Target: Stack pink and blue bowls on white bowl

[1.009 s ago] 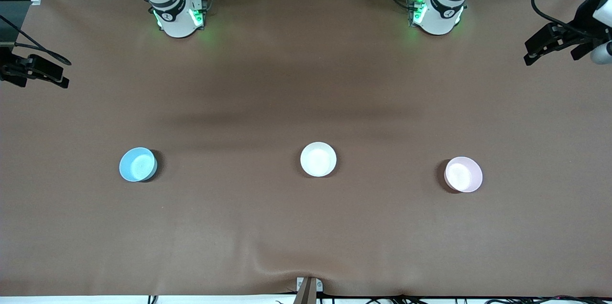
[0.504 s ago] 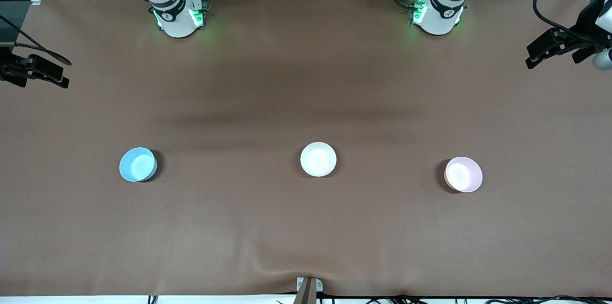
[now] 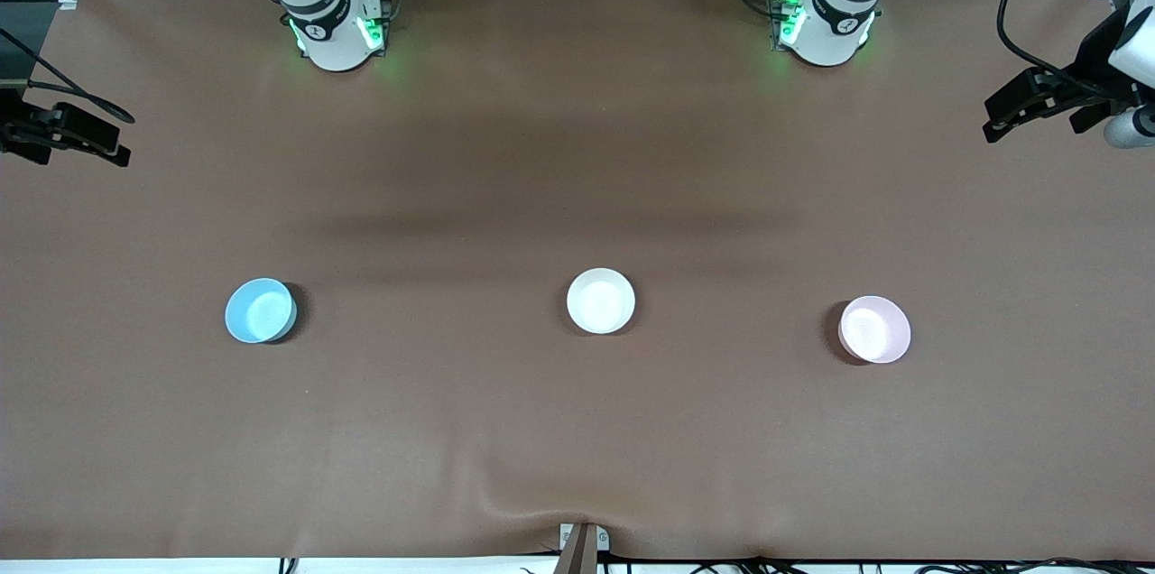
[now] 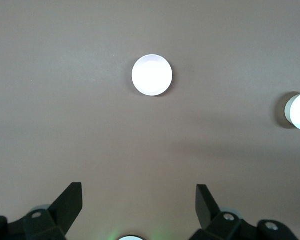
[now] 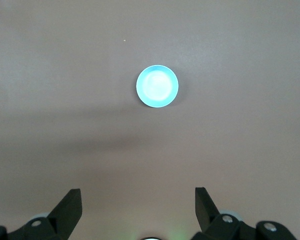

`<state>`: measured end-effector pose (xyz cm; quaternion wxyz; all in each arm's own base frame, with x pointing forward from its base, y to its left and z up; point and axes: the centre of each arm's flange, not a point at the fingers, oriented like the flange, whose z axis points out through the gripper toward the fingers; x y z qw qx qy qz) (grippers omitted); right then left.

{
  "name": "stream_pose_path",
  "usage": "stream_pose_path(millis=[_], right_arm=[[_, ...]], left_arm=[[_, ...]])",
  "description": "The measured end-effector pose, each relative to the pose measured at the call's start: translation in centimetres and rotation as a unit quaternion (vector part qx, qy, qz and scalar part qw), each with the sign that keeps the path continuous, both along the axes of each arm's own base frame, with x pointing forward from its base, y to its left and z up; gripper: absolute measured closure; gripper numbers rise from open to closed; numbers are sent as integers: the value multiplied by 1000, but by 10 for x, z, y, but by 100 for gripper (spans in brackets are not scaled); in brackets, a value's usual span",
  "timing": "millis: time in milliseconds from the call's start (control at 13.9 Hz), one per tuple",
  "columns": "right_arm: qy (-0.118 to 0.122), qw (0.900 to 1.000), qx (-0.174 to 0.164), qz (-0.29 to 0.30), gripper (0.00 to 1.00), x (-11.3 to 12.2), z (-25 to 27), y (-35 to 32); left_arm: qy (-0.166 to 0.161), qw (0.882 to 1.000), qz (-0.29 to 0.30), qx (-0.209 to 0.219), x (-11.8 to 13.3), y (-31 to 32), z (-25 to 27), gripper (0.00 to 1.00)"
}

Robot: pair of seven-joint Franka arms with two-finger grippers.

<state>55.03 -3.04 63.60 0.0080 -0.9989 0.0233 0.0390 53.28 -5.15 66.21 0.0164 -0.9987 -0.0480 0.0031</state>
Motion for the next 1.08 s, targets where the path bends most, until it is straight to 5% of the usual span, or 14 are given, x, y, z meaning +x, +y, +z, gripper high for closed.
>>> stream_pose_path(millis=[1081], right_arm=[[3,1000,0,0,0,0,-1,0]], left_arm=[[-3,1000,9,-3,16,11,-17,0]])
